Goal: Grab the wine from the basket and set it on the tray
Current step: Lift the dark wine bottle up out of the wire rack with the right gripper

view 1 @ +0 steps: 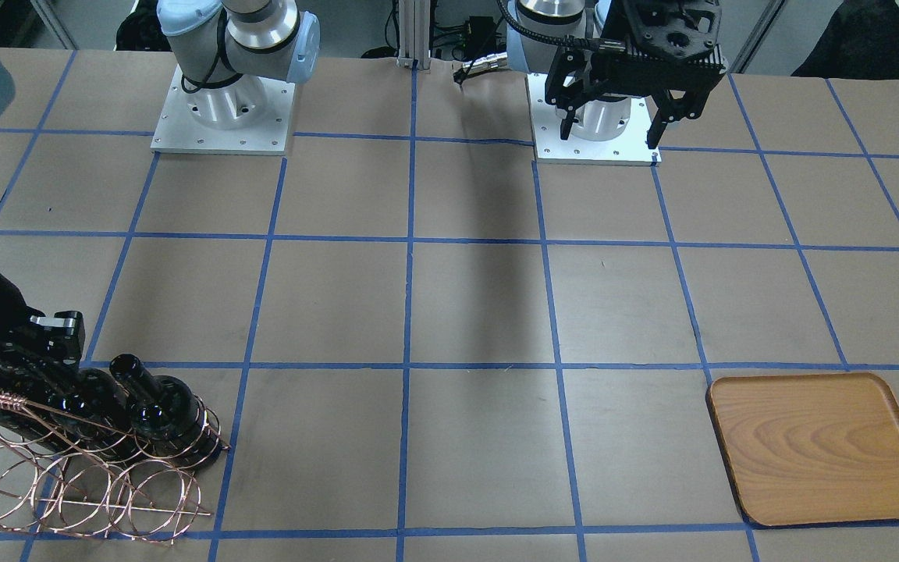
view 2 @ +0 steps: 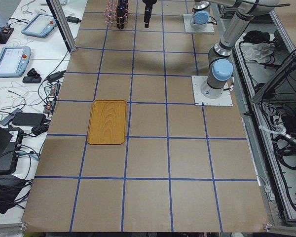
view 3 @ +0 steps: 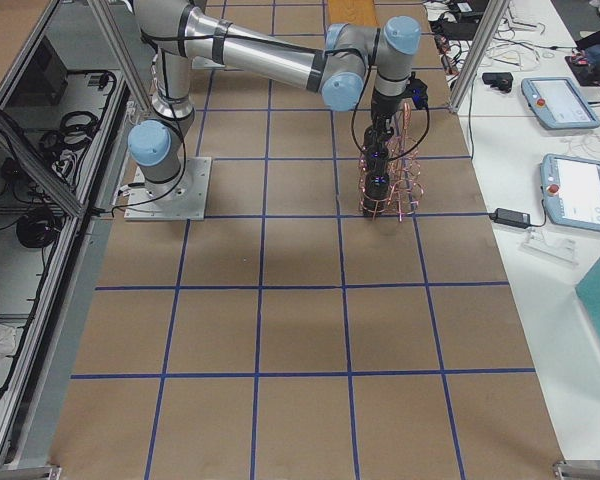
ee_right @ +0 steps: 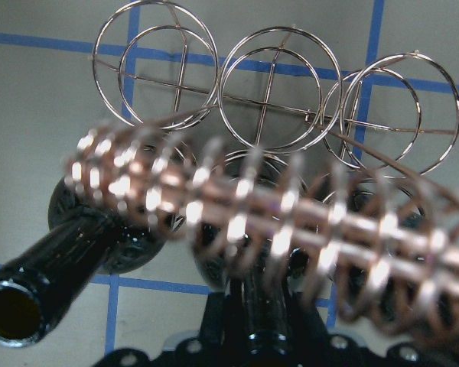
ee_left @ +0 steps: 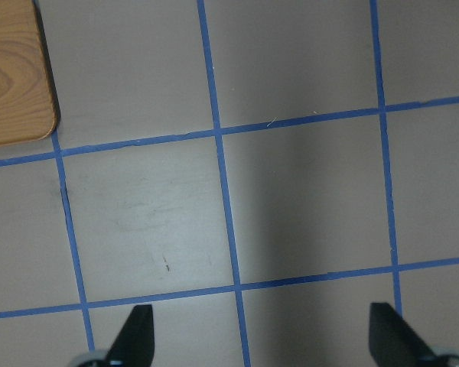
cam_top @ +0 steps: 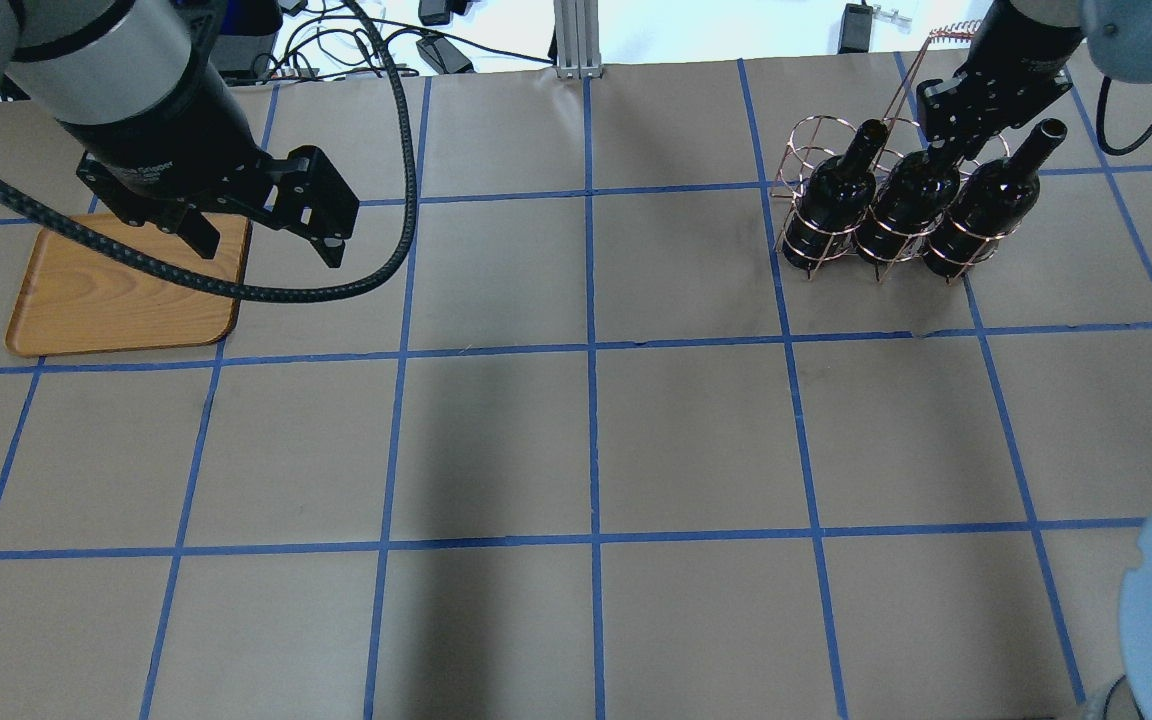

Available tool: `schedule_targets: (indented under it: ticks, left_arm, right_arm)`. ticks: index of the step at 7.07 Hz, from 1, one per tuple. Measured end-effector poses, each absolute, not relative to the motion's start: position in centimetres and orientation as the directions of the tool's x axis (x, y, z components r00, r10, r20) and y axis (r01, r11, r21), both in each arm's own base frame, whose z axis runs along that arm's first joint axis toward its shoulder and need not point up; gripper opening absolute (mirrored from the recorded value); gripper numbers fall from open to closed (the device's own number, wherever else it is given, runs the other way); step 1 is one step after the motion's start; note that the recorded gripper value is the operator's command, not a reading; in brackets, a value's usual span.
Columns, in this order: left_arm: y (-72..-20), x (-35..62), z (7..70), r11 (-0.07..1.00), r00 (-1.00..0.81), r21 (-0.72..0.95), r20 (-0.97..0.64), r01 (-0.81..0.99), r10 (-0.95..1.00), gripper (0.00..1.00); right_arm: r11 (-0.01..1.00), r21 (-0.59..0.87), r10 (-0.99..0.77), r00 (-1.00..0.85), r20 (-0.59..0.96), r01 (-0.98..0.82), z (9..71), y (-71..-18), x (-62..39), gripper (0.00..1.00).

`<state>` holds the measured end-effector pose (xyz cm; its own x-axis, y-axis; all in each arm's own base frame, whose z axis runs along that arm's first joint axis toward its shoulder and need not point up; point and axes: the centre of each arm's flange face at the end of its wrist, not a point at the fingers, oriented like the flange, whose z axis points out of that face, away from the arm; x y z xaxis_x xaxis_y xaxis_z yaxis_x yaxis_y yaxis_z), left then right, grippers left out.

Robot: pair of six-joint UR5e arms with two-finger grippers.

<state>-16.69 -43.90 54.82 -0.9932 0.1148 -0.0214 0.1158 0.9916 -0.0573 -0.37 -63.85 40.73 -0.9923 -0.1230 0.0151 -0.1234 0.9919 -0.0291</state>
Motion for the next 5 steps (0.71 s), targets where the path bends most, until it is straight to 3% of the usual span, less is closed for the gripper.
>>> schedule_targets:
  ticks: [5]
  left_arm:
    - [-43.8, -16.7, 54.9, 0.991, -0.993, -0.061, -0.022, 0.116, 0.115, 1.00]
  right_arm:
    - [0.992, 0.001, -0.123, -0.992, 0.037, -0.123, 51.4, -56.2, 1.0, 0.00]
